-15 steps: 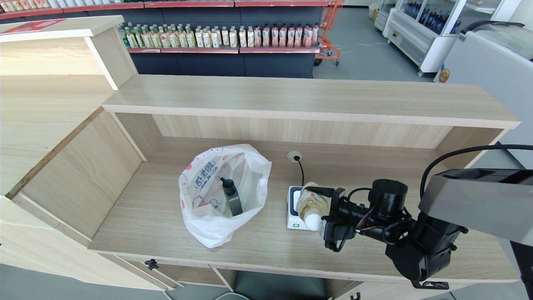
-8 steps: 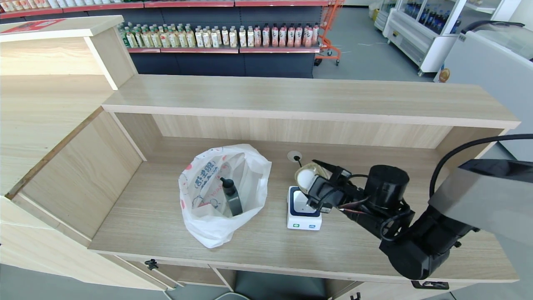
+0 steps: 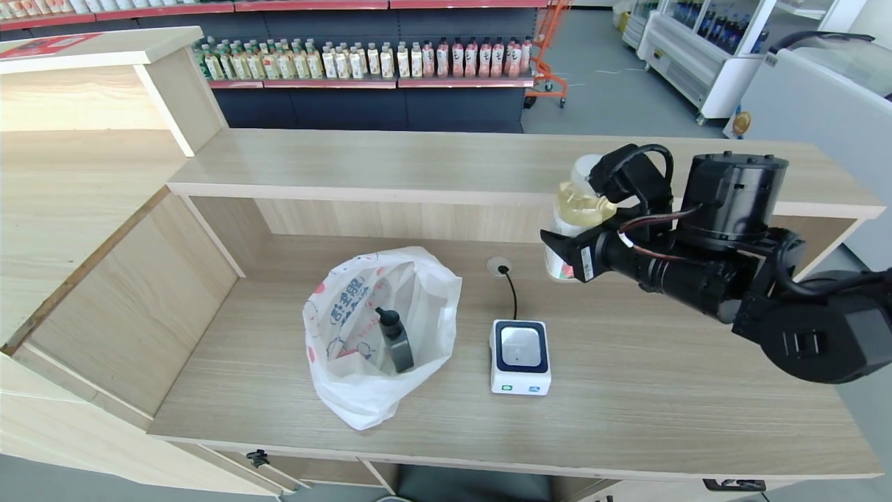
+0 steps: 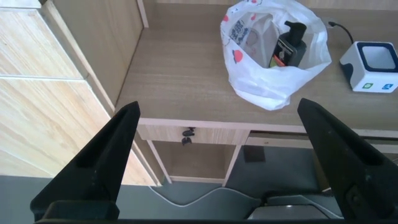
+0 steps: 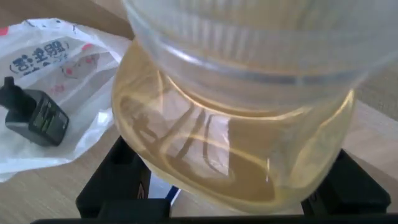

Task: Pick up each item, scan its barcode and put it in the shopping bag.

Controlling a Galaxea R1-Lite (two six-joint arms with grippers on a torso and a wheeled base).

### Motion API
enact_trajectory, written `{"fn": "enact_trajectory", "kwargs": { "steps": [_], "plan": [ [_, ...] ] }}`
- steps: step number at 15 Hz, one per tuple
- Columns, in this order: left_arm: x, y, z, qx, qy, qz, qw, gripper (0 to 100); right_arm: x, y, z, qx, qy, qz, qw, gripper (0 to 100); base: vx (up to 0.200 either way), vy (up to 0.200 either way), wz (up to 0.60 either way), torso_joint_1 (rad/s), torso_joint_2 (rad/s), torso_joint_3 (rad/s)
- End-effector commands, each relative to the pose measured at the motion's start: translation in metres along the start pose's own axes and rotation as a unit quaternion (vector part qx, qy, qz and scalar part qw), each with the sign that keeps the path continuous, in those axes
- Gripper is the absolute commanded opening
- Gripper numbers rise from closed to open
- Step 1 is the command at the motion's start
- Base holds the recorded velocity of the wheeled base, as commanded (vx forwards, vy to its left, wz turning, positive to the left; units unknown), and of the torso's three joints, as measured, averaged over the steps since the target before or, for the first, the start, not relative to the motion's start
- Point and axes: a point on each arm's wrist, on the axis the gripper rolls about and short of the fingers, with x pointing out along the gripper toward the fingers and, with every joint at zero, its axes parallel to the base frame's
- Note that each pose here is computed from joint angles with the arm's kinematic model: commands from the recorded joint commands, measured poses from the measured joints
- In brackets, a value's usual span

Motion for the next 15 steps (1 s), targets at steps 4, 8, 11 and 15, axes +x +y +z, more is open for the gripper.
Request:
{"fn": "enact_trajectory", "kwargs": {
  "steps": [4,8,11,15],
  "plan": [
    [0.000,0.000,0.000,0.001,-0.001,0.001,1.0000,100,0.000,-0.018,-0.002,0.065,0.005,0.025,0.998,0,0.000,0.200,0.00,-0.002,0.00,0.004],
    [0.000,0.000,0.000,0.001,-0.001,0.001,1.0000,100,0.027,-0.019,-0.029,0.071,0.021,0.070,0.995,0,0.050,0.150,0.00,0.002,0.00,0.001],
    [0.000,0.000,0.000,0.001,-0.001,0.001,1.0000,100,0.046,-0.014,-0.049,0.102,0.014,0.114,0.988,0,0.000,0.000,0.00,0.000,0.00,0.000],
    [0.000,0.000,0.000,-0.001,-0.001,0.001,1.0000,100,0.072,-0.030,-0.084,0.116,0.005,0.136,0.984,0,0.000,0.000,0.00,0.000,0.00,0.000]
  ]
}}
